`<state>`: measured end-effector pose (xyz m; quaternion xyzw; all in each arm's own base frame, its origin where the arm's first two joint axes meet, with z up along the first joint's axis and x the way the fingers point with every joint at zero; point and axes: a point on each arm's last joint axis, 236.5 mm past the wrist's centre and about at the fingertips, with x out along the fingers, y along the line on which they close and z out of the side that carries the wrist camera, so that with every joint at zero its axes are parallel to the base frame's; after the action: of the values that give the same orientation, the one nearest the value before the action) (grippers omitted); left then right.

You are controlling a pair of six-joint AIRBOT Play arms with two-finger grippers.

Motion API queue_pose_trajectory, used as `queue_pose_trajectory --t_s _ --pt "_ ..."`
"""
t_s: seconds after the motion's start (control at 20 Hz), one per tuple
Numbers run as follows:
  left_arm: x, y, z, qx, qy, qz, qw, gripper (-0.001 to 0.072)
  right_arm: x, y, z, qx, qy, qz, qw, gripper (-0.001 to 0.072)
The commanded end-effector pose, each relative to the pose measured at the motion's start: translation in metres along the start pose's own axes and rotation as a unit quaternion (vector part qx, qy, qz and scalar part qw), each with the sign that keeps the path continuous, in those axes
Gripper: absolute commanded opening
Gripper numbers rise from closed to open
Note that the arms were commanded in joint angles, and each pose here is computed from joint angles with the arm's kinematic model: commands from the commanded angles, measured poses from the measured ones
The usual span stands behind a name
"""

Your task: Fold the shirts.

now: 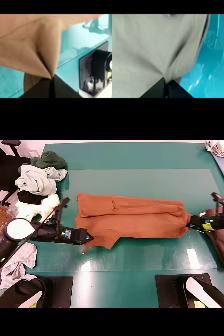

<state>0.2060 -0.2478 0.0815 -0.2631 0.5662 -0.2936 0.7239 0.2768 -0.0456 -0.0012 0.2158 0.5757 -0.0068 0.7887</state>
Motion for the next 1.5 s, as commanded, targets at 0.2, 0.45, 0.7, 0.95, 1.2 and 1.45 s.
queue_pose_trajectory --t_s 0.2,0.45,0.7,0.95,1.2,1.45 --pt "-0.008 -0.018 -0.034 -0.010 0.033 -0.007 0.999 0.0023 -0.064 0.061 -0.023 -0.012 -0.077 0.018 0.997 0.0019" --pt "-0.006 -0.040 0.008 -0.016 -0.065 -0.044 0.997 0.0023 -0.086 0.019 -0.027 -0.021 -0.113 -0.101 0.988 0.0019" --pt "-0.030 -0.001 0.066 -0.038 -0.164 -0.001 0.986 0.0022 -0.063 -0.010 -0.020 -0.019 -0.065 -0.150 0.986 0.0020" --pt "-0.030 0.035 0.104 -0.048 -0.210 0.040 0.976 0.0023 -0.033 -0.007 -0.009 -0.005 -0.040 -0.127 0.991 0.0021" --pt "0.007 0.043 0.146 -0.036 -0.211 0.036 0.976 0.0023 -0.031 -0.005 -0.003 0.013 -0.052 -0.122 0.991 0.0021" --pt "0.020 0.010 0.198 0.041 -0.189 0.036 0.980 0.0023 -0.042 -0.015 -0.002 0.014 -0.067 -0.146 0.987 0.0021"
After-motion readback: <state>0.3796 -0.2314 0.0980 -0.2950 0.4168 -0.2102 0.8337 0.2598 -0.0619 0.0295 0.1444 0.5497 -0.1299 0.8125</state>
